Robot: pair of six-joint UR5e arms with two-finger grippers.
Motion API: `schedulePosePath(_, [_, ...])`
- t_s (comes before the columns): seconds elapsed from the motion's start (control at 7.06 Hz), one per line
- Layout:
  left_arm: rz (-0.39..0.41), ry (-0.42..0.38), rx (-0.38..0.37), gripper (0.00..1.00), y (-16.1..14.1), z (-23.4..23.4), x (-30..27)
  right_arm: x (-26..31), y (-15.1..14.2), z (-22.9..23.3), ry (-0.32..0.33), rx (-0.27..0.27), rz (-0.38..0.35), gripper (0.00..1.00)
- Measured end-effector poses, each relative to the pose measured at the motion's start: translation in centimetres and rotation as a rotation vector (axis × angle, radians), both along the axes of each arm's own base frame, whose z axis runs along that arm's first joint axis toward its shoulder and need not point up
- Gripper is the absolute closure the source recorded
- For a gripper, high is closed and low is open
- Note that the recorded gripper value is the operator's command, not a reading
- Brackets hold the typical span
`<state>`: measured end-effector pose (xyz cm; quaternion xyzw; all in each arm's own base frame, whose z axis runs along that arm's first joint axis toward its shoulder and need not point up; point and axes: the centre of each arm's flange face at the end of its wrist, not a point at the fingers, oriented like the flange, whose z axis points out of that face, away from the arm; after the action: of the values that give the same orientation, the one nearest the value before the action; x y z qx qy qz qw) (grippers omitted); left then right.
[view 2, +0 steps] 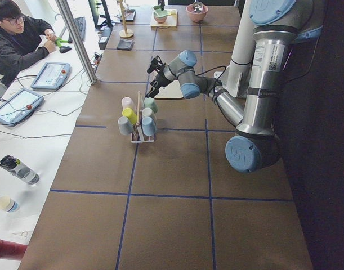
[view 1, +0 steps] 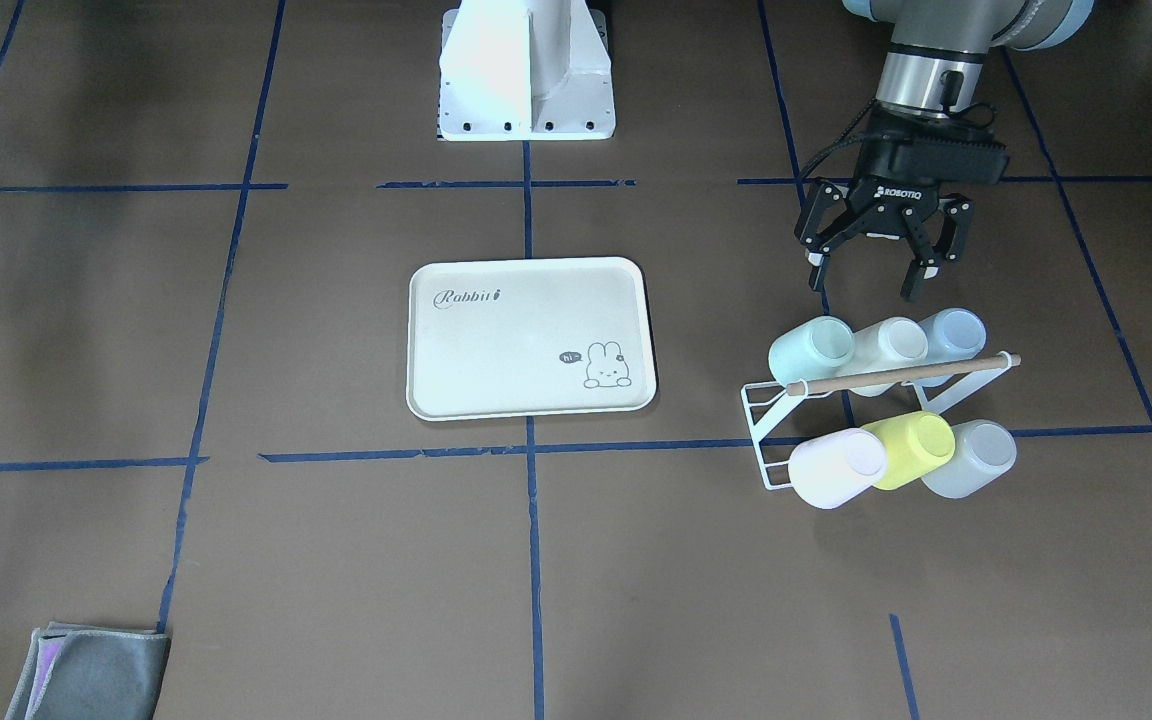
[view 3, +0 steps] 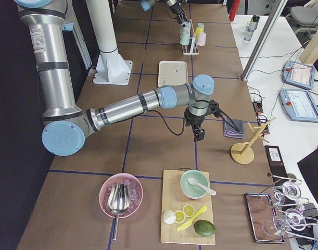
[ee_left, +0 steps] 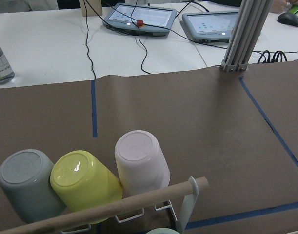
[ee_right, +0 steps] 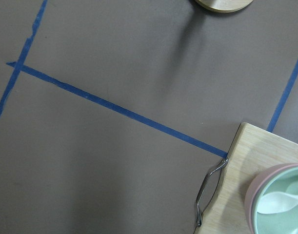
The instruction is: Pick up and place green cup on tray
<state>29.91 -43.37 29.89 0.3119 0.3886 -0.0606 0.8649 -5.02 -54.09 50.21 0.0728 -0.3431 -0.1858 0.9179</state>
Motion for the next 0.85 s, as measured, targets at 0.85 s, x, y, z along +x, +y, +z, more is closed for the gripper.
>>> schedulePosePath(0.85, [0.121, -0.058, -0.039, 0.0, 0.1, -3.3, 1.5, 0.1, 0.5, 0.0, -0.007, -0.004, 0.001, 0.0])
